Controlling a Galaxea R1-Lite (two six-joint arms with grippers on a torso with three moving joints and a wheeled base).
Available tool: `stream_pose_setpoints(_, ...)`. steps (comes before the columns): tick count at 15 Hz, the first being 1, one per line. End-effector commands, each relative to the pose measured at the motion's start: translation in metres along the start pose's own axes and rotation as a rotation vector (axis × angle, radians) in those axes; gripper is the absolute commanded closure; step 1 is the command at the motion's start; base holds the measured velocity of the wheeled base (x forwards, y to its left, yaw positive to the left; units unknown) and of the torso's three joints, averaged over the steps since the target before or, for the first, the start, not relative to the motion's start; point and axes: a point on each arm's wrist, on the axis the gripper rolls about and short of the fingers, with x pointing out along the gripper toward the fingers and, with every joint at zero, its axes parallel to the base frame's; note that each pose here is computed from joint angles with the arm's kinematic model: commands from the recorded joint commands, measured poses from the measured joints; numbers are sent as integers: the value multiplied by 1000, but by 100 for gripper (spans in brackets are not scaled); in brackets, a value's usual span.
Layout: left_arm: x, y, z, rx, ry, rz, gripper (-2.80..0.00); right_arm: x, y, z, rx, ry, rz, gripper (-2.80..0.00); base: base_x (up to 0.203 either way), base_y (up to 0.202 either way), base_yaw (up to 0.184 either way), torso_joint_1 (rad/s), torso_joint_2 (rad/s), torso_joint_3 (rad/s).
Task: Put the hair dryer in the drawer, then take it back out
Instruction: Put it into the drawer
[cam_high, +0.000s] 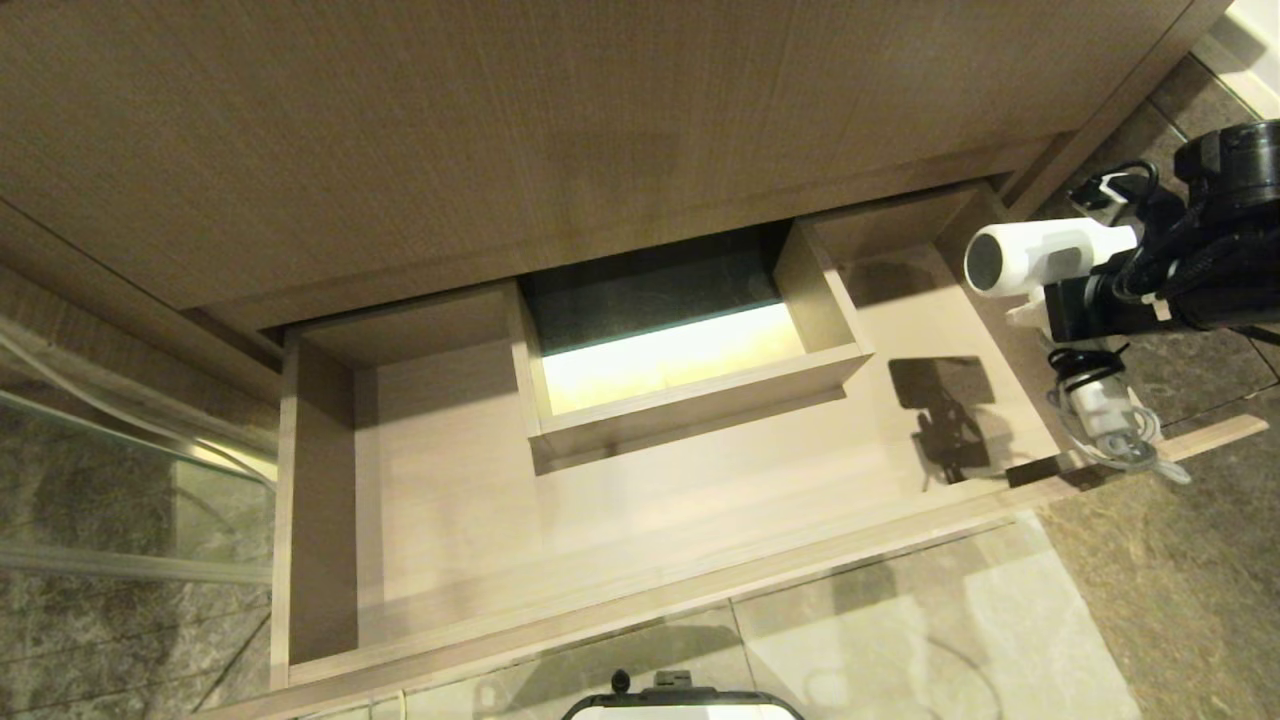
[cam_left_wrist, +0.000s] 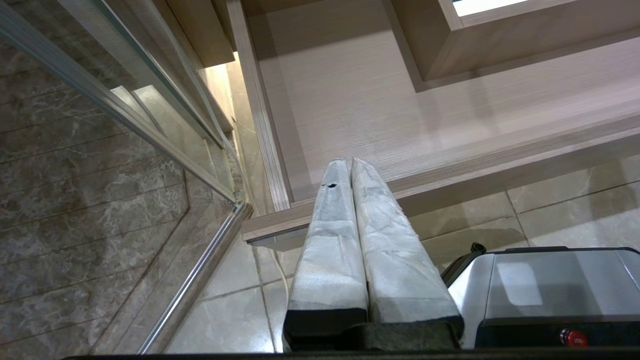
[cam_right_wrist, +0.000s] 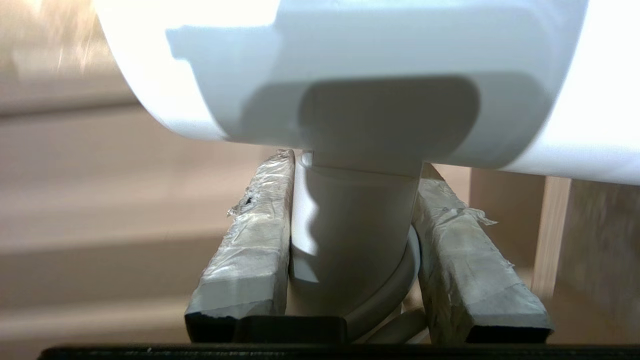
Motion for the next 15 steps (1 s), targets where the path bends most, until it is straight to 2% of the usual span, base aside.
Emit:
stream_pose_setpoints(1,0,0,0,0,1,0,0,46,-12,2,1,-10,-4,0,0,0,0,0,0,0)
stream_pose_setpoints(3,0,0,0,0,1,0,0,63,-16,8,-6,-54,-12,0,0,0,0,0,0,0)
stream_pose_setpoints(9,0,0,0,0,1,0,0,101,-19,4,-8,-87,-16,0,0,0,0,0,0,0)
stream_pose_setpoints(13,0,0,0,0,1,0,0,132,-24,14,-17,-162,-28,0,0,0,0,0,0,0)
stream_pose_setpoints(15,0,0,0,0,1,0,0,147,-24,10,-23,-182,-30,0,0,0,0,0,0,0)
